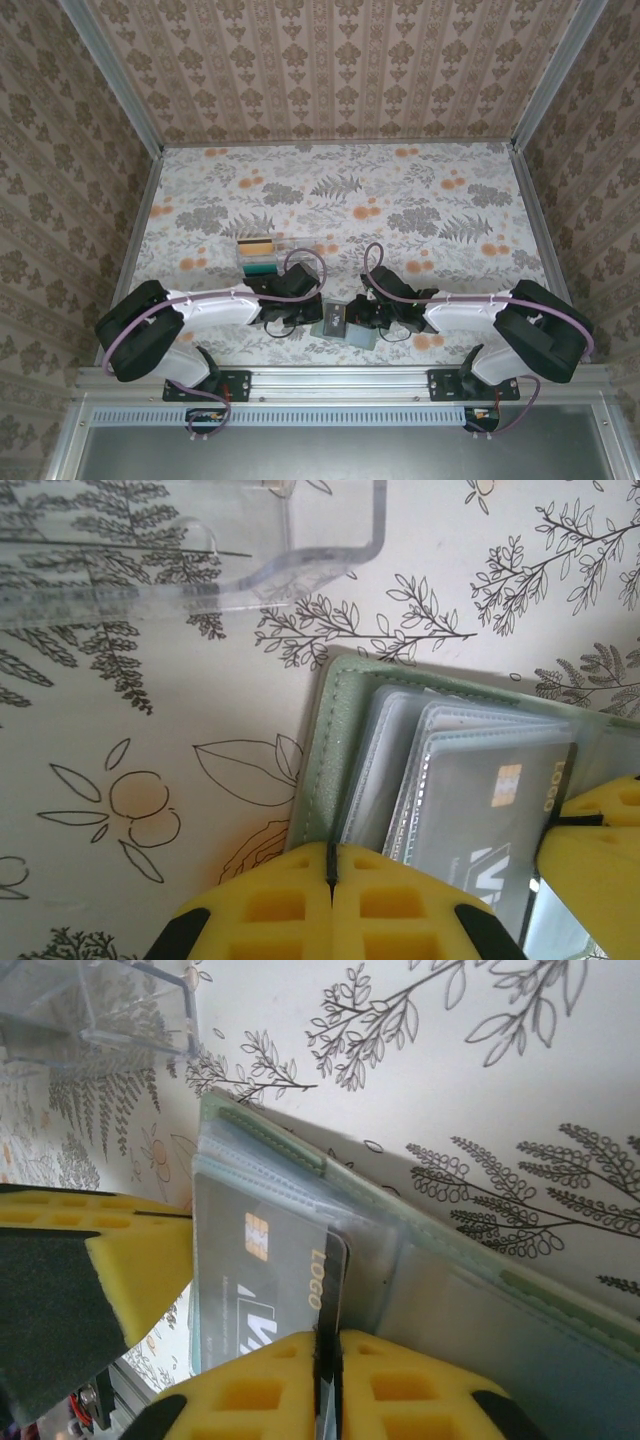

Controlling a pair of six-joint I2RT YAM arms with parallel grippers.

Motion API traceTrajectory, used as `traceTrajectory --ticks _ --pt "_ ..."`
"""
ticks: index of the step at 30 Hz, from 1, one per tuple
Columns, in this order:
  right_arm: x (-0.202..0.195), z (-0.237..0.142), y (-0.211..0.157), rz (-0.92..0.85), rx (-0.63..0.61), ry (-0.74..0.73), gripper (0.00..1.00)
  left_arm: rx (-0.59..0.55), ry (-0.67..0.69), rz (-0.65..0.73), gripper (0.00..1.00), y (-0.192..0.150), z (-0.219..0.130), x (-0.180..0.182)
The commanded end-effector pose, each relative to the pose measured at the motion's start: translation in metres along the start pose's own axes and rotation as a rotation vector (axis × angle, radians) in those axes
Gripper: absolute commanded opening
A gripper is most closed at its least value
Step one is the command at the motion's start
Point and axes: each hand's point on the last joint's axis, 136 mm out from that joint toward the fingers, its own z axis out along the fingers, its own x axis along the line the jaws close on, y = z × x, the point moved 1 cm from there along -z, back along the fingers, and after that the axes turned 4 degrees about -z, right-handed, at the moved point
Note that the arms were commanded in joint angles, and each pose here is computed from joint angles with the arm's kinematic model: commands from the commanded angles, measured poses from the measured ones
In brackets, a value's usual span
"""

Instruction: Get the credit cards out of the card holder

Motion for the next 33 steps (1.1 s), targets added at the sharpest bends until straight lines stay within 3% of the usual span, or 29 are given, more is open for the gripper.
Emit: traceTrajectory --ticks 1,7,26,27,29,33 --pt "-0.017 -0.002 -0.010 0.022 0.025 -0.056 0.19 0.111 0.281 -0.041 0.00 -0.036 0.009 0.074" --pt "-0.014 -0.009 -0.008 0.015 0.007 -0.041 0.00 0.111 0.286 -0.048 0.00 -0.036 0.010 0.075" --pt "-0.041 -0.020 -0.011 0.075 -0.019 -0.104 0.00 0.106 0.302 -0.066 0.00 -0.037 0.009 0.080" --pt "-0.040 -0.020 -0.010 0.074 -0.022 -0.096 0.03 0.105 0.298 -0.063 0.00 -0.037 0.009 0.079" --pt "-0.035 -0.020 -0.009 0.065 -0.026 -0.066 0.20 0.104 0.293 -0.060 0.00 -0.036 0.009 0.078" --pt "-0.022 -0.020 -0.004 0.045 -0.038 -0.007 0.29 0.102 0.289 -0.053 0.00 -0.035 0.008 0.075"
